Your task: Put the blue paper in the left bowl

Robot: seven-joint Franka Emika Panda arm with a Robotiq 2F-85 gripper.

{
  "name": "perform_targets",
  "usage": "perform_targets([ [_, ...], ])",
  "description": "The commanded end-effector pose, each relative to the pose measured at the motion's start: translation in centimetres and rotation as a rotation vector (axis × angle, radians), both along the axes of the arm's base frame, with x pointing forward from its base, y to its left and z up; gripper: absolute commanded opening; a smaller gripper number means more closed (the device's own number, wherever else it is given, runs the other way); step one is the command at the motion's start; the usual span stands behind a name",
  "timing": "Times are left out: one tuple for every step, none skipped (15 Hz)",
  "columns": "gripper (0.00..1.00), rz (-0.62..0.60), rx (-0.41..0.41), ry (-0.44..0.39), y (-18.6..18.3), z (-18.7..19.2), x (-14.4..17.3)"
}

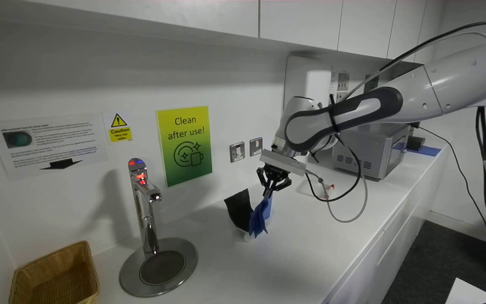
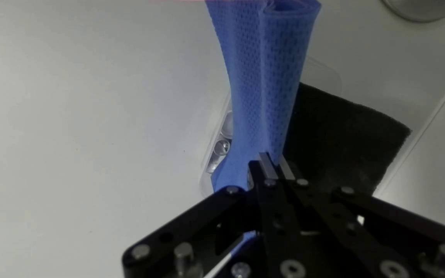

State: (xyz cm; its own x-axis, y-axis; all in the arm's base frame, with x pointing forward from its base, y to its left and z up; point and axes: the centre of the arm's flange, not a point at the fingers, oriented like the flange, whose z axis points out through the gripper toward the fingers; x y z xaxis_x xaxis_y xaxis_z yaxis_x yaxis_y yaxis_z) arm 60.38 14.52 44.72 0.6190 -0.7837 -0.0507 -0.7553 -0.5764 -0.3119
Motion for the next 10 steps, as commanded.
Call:
perform_targets([
  [0.01, -0.030, 0.030, 0.038, -0.8, 0.9, 1.5],
  [0.01, -0.035, 0.032, 0.046, -1.0, 0.9, 1.7],
  [0.01, -0.040, 0.035, 0.055, -1.2, 0.8, 1.9],
  [0.01, -0.042, 0.038, 0.066, -1.4, 0.6, 2.0],
  [0.01, -0.044, 0.042, 0.079, -1.6, 0.5, 2.2],
  [0.01, -0.048, 0.044, 0.097, -1.8, 0.3, 2.4],
  [0.01, -0.049, 0.043, 0.115, -1.9, 0.2, 2.6],
  [0.01, -0.051, 0.042, 0.132, -2.1, 0.0, 2.8],
  [0.01, -0.053, 0.034, 0.148, -2.2, -0.1, 3.0],
  [0.01, -0.059, 0.025, 0.156, -2.3, -0.2, 3.2],
])
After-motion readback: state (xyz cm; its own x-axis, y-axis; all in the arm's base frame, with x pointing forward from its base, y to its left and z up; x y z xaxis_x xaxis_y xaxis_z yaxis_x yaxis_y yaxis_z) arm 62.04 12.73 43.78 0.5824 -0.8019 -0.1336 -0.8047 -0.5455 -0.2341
